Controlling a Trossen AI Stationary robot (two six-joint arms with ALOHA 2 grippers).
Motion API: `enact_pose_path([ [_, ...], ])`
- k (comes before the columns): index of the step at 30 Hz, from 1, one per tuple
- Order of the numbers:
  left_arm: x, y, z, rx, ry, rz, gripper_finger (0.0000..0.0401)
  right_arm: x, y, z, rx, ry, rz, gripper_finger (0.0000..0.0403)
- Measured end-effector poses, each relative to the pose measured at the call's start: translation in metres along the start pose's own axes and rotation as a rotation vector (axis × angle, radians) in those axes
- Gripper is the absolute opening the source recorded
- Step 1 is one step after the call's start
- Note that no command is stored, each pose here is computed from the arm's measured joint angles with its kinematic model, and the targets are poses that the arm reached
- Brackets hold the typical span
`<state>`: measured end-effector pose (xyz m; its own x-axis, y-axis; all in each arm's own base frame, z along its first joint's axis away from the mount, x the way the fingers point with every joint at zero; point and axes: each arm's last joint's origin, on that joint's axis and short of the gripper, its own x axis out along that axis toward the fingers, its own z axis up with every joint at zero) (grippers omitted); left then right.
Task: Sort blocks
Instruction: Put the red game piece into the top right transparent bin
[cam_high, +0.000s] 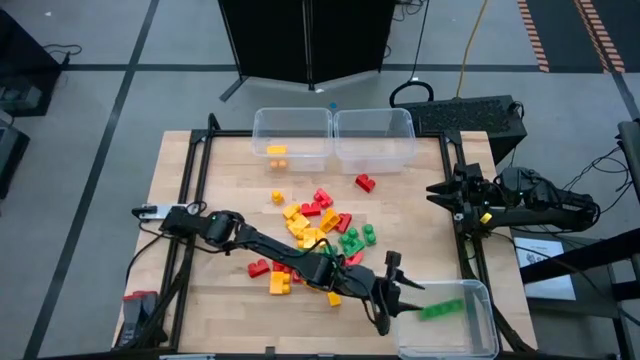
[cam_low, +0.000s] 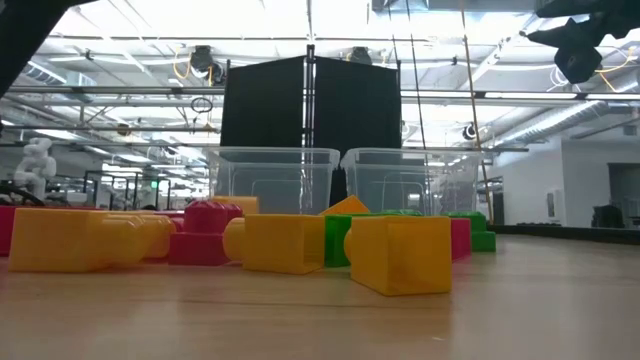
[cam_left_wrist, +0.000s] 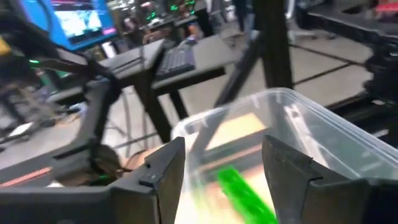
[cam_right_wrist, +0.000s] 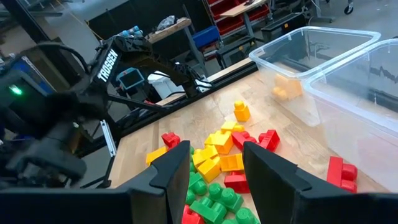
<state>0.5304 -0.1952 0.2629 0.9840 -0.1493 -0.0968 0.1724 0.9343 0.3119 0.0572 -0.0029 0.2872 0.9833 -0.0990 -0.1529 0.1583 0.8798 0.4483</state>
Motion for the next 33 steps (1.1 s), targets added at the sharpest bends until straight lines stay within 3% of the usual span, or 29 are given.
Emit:
enact_pose_path([
  [3,-0.009,0.013,0.025,0.006,0.031,0.074,0.0187,0.0,0.0,0.0,0.0,0.0,0.0,0.0146],
  [7,-0.039,0.048,0.069,0.011,0.158,0.348,0.0187,0.0,0.0,0.0,0.0,0.004,-0.002,0.0146],
  [11,-0.078,0.088,0.088,-0.137,0.329,0.575,0.0187,0.0,-0.001,-0.002,-0.002,0.019,-0.011,0.0146],
  [14,-0.099,0.125,0.074,-0.337,0.471,0.619,0.0187,0.0,-0.001,-0.002,-0.003,0.024,-0.013,0.0146],
  [16,-0.105,0.15,0.055,-0.41,0.588,0.614,0.0187,0.0,-0.001,-0.003,-0.003,0.027,-0.014,0.0146],
  [22,-0.091,0.198,0.001,-0.472,0.757,0.407,0.0187,0.0,-0.001,-0.003,-0.003,0.027,-0.014,0.0146],
  [27,-0.083,0.211,-0.038,-0.545,0.886,0.39,0.0187,0.0,-0.001,-0.003,-0.003,0.026,-0.014,0.0146],
  [33,-0.062,0.196,-0.075,-0.551,0.969,0.364,0.0187,0.0,-0.001,-0.003,-0.003,0.027,-0.015,0.0146],
])
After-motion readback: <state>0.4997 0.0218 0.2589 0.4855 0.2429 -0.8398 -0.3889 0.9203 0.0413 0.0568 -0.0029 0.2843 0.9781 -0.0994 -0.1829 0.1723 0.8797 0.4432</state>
